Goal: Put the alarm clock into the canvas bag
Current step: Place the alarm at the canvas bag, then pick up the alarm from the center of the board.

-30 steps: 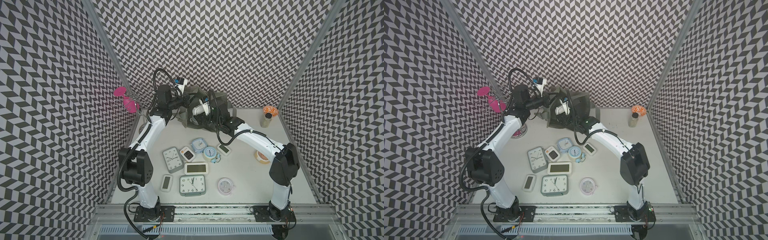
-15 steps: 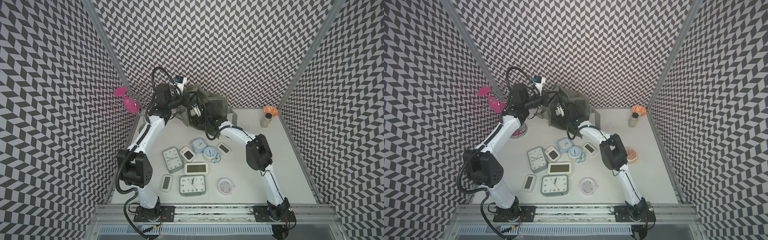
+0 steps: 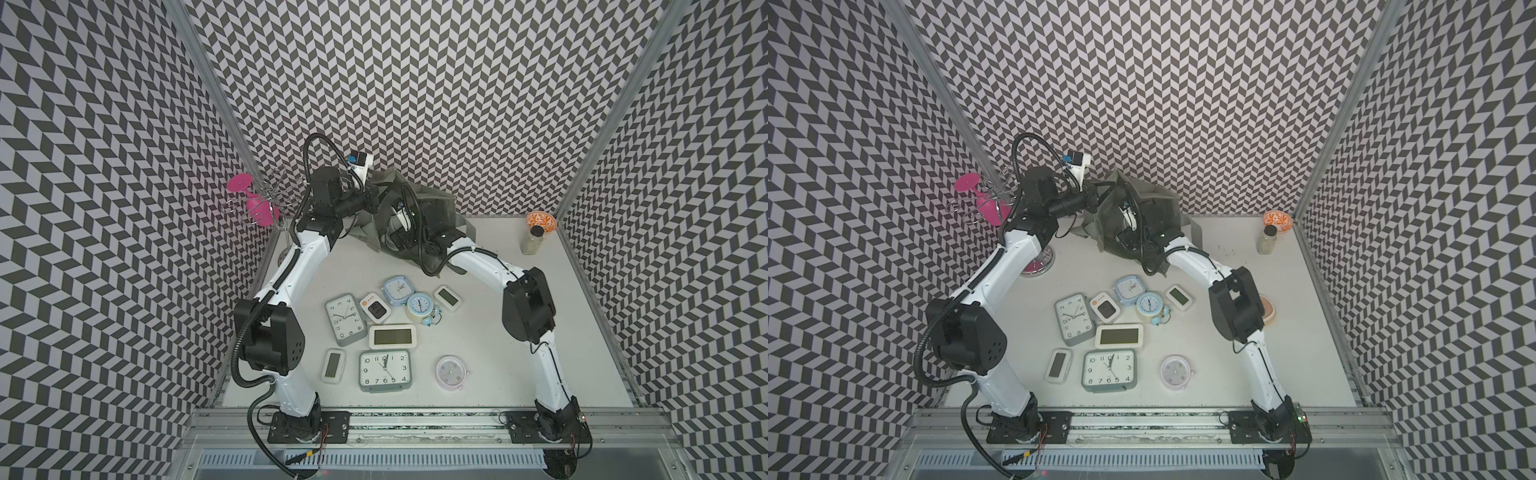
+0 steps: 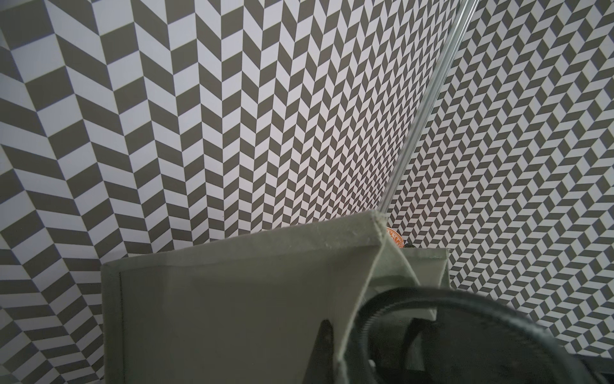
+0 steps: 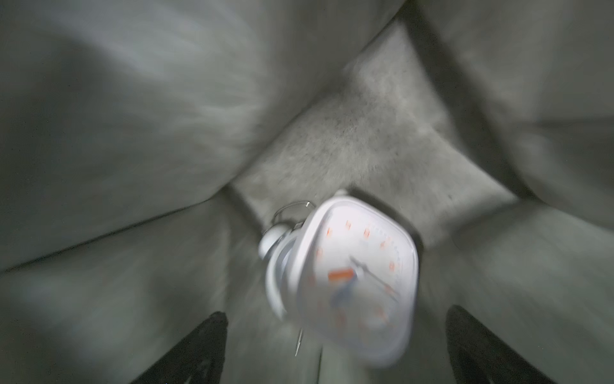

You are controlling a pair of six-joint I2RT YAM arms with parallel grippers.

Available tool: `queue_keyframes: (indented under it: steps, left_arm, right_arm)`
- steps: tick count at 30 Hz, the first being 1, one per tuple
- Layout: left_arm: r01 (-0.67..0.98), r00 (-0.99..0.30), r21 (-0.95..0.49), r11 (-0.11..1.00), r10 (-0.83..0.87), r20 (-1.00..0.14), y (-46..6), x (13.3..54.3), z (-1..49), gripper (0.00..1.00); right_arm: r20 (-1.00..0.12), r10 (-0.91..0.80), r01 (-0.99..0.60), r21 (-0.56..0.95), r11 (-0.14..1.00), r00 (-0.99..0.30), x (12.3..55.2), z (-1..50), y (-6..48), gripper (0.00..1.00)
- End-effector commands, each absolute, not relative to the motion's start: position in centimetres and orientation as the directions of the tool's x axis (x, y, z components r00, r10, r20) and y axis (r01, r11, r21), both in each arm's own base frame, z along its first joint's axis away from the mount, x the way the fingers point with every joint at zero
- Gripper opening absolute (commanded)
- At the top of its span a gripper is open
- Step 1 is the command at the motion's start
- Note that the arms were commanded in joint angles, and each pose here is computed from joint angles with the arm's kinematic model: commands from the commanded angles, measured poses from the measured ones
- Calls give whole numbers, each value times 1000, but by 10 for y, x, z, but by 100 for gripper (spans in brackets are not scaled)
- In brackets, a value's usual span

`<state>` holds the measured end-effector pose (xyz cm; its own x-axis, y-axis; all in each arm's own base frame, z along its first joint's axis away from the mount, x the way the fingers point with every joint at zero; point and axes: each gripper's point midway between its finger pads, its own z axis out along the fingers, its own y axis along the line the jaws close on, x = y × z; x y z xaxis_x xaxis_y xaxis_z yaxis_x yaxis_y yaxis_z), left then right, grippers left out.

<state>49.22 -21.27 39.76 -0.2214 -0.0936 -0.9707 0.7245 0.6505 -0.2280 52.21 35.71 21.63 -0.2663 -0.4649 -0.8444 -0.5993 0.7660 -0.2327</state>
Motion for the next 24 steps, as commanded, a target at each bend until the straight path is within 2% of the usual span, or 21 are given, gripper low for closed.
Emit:
queue_keyframes:
  steps: [1, 4, 8, 13, 16, 19, 24]
  left_arm:
    - [719, -160, -191, 668, -108, -981, -204, 490, 420, 0]
    - [713, -162, -197, 673, -115, -980, -198, 492, 419, 0]
    - [710, -161, -200, 675, -120, -980, -191, 492, 420, 0]
    - [712, -167, -204, 672, -119, -979, -187, 493, 415, 0]
    - [710, -171, -209, 672, -122, -978, -186, 494, 412, 0]
    - [712, -176, -215, 669, -126, -976, -185, 495, 408, 0]
    - [715, -177, -220, 663, -133, -975, -182, 495, 409, 0]
  right_arm:
    - [-930, -331, -614, -169, 771, -159, 482, 313, 348, 100]
    - [-930, -318, -634, -135, 762, -185, 443, 323, 328, 100]
    - [-914, -313, -636, -84, 767, -258, 388, 307, 289, 100]
    - [-869, -268, -507, -23, 862, -417, 341, 269, 228, 99]
    - [-806, -261, -411, -24, 911, -531, 328, 236, 196, 99]
    - [-732, -314, -408, -55, 911, -604, 324, 201, 179, 96]
    - [-680, -394, -529, -11, 849, -618, 331, 174, 192, 94]
